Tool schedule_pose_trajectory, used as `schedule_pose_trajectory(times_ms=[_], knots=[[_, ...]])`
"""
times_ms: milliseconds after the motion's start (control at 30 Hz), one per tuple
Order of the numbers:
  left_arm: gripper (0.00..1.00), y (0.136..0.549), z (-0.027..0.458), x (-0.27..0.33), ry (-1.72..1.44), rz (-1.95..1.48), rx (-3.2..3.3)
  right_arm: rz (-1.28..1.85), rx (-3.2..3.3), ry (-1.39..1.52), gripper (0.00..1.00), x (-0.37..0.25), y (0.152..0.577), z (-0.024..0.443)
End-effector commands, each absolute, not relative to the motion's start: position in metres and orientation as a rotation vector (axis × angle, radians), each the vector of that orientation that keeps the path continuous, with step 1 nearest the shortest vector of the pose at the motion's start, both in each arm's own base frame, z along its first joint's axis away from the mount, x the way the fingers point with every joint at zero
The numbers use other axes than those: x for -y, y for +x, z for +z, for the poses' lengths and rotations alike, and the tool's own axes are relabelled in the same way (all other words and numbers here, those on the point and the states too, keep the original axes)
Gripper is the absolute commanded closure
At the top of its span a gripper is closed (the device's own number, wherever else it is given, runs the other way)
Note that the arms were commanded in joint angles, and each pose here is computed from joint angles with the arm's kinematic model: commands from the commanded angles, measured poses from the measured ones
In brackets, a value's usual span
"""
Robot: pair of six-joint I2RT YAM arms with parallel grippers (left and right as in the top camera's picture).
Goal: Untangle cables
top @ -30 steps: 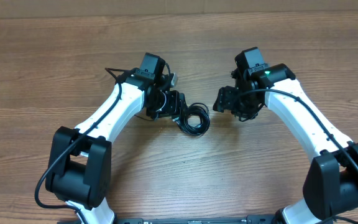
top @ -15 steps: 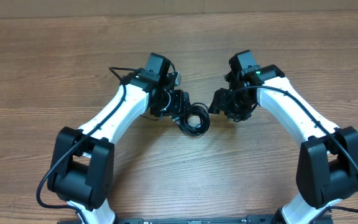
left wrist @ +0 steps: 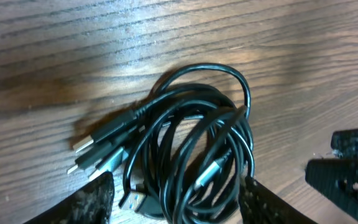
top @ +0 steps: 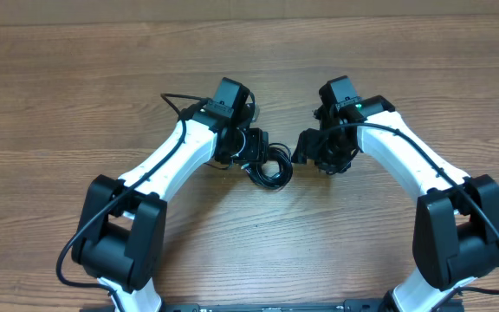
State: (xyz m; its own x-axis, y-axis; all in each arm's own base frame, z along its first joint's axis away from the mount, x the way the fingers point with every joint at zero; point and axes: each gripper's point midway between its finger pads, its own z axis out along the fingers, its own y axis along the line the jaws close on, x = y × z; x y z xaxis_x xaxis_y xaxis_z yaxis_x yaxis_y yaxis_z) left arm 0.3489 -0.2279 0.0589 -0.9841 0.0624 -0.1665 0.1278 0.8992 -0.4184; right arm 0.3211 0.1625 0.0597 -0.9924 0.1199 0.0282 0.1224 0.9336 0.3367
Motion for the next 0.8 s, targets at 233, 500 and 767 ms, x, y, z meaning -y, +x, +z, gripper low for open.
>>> schedule_pose_trajectory(times_ms=[233, 500, 767], knots=[[0.74, 0.357, 0.040, 0.241, 0.150, -0.686, -2.920, -0.647, 3.062, -0.176, 0.40, -0.176, 0.322, 0.062], [0.96, 0.365, 0.075, 0.259, 0.177, -0.911, -2.871, -0.659, 3.072, -0.172, 0.40, -0.177, 0.325, 0.062], [0.96, 0.381, 0.138, 0.268, 0.204, -1.061, -2.801, -0.698, 3.056, -0.166, 0.39, -0.181, 0.324, 0.064]])
